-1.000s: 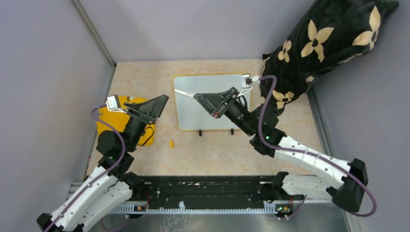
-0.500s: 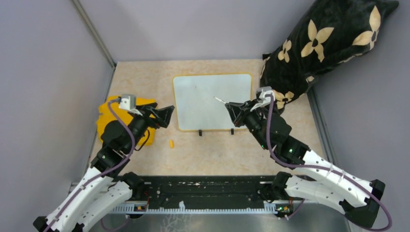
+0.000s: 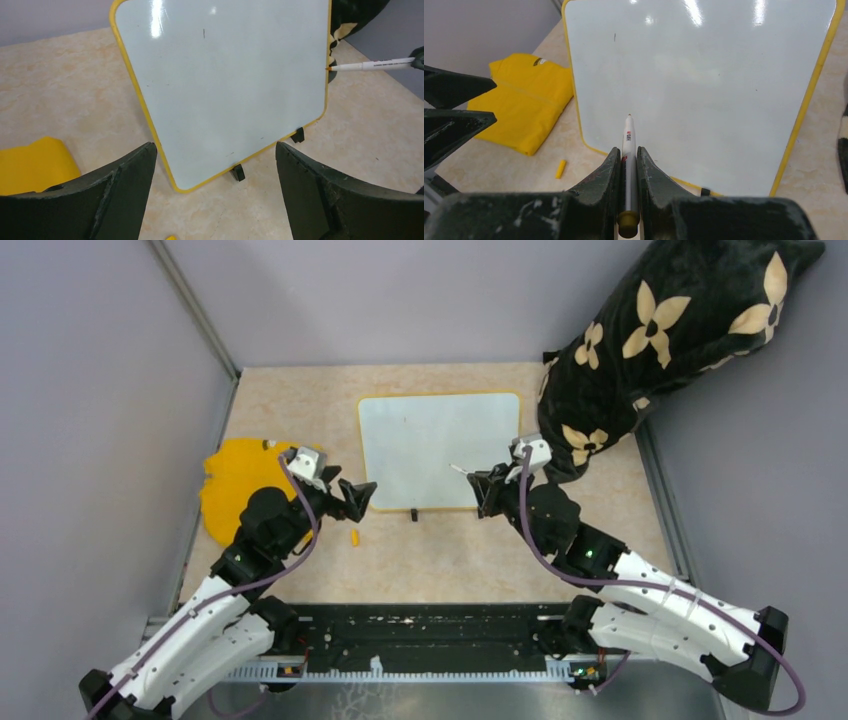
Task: Write a sentence on the whiteboard
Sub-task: Adjust the whiteboard stand at the center of the board.
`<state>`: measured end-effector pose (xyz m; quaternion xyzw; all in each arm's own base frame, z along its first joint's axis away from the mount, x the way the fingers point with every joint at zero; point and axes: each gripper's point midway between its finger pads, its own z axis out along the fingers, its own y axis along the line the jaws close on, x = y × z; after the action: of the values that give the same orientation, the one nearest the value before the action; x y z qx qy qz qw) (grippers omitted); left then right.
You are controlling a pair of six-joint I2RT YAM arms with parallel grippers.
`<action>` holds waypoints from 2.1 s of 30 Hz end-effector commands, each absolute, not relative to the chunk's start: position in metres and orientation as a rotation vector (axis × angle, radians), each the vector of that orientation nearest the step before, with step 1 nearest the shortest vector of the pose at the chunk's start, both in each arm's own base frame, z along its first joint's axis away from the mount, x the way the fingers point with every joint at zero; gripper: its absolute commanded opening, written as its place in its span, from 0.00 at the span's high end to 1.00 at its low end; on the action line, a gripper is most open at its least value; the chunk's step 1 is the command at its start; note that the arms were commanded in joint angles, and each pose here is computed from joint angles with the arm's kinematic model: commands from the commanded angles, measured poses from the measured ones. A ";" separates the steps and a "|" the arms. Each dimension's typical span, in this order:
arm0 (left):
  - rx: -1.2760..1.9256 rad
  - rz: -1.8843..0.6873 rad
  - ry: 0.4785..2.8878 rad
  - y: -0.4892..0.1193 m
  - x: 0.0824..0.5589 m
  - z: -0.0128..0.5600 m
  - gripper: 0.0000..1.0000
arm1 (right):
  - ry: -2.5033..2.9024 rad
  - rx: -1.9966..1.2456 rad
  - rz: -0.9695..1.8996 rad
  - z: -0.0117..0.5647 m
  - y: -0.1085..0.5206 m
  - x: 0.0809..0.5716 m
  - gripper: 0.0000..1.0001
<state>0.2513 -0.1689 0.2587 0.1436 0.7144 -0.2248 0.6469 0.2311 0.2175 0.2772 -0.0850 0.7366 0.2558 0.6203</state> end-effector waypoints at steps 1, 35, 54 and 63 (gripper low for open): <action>0.367 -0.654 1.516 -0.185 0.236 0.284 0.07 | 1.688 -0.140 0.617 0.293 0.219 0.231 1.00; 0.276 -0.764 2.158 -0.255 0.244 0.134 0.24 | 1.554 -0.243 0.640 0.301 0.218 0.211 1.00; 0.107 -0.513 2.228 -0.268 0.266 0.066 0.46 | 1.544 -0.152 0.705 0.317 0.192 0.196 1.00; 0.120 -0.501 2.252 -0.285 0.275 0.054 0.52 | 1.549 -0.143 0.694 0.319 0.185 0.194 1.00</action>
<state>0.2624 -0.2674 0.0396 0.0556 0.9047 -0.1803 0.3819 0.1980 0.1893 0.2887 -0.0818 0.7038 0.2837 0.6461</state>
